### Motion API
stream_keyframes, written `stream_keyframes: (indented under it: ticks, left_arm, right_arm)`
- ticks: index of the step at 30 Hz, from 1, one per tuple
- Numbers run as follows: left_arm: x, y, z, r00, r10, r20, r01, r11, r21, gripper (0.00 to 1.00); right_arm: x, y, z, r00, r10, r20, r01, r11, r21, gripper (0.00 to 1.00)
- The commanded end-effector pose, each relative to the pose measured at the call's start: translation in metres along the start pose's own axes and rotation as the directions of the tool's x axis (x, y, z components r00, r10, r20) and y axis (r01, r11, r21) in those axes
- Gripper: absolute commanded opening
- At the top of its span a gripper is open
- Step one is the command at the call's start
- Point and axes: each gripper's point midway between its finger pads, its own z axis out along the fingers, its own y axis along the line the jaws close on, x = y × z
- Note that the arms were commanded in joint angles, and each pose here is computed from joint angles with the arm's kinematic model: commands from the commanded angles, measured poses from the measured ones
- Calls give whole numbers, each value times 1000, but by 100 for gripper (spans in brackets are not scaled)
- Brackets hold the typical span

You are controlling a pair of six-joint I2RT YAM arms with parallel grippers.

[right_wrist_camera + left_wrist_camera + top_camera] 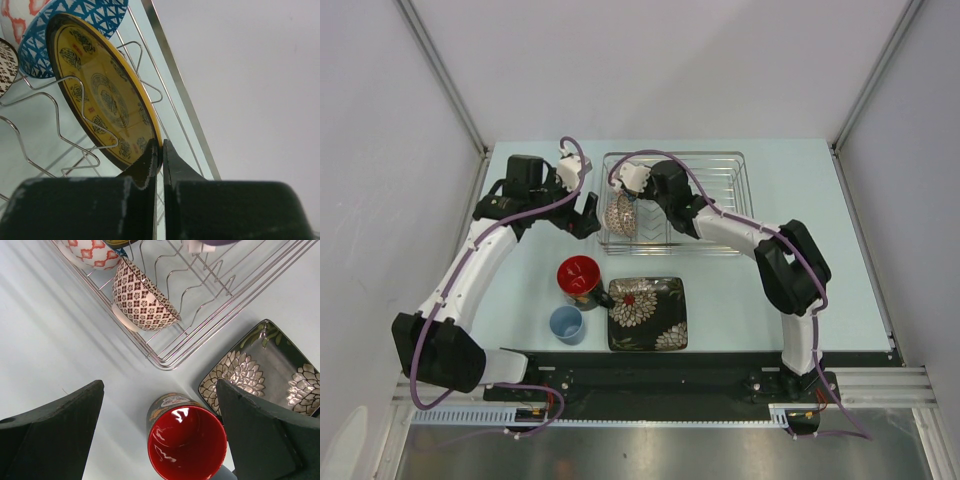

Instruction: Load the mixed dishes into the dish rack

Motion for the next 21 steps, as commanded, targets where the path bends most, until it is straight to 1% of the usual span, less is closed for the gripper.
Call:
stream_keyframes:
  ticks: [1,4,6,7,8,10,12,13,14,15,16,21]
  left_arm:
    - [-15,-3,-9,998,19,60,-19,1000,0,100]
    - [-15,-1,-10,998,25,60,-25,1000,-6,100]
    - [-16,-1,-10,998,28,59,-28,1000,-8,100]
    - [-16,-1,-10,998,28,58,-27,1000,-8,100]
    - [-17,-1,-11,998,31,62,-31,999,-9,100]
    - [-19,0,-12,997,30,64,-30,999,-12,100]
    - [-21,0,-13,997,32,70,-31,999,-14,100]
    - [-21,0,-14,997,33,69,-32,999,-15,100]
    - [-22,-1,-15,997,34,73,-33,999,-15,100]
    - [-23,-1,-16,997,33,75,-32,999,-15,100]
    - [-23,-1,-17,997,35,76,-34,999,-17,100]
    - [-25,-3,-23,996,39,85,-37,999,-23,100]
  right_arm:
    - [-2,-6,4,997,71,22,-71,997,30,0]
    - [2,-3,5,995,98,9,-98,995,26,1]
    - [6,-3,4,993,116,-3,-116,993,24,8]
    - [7,-2,4,992,124,-7,-123,992,19,16]
    - [9,-3,3,991,131,-14,-131,991,19,19]
    - [13,-4,2,988,149,-28,-148,989,26,26]
    - [15,-5,0,987,154,-42,-153,988,26,30]
    - [18,-6,-1,985,166,-50,-165,986,31,35]
    - [18,-8,-3,984,173,-53,-171,985,35,55]
    - [17,-12,-5,982,183,-50,-181,983,41,68]
    - [17,-14,-7,979,197,-50,-195,980,42,99]
    - [9,-32,-22,967,250,-42,-245,965,95,100]
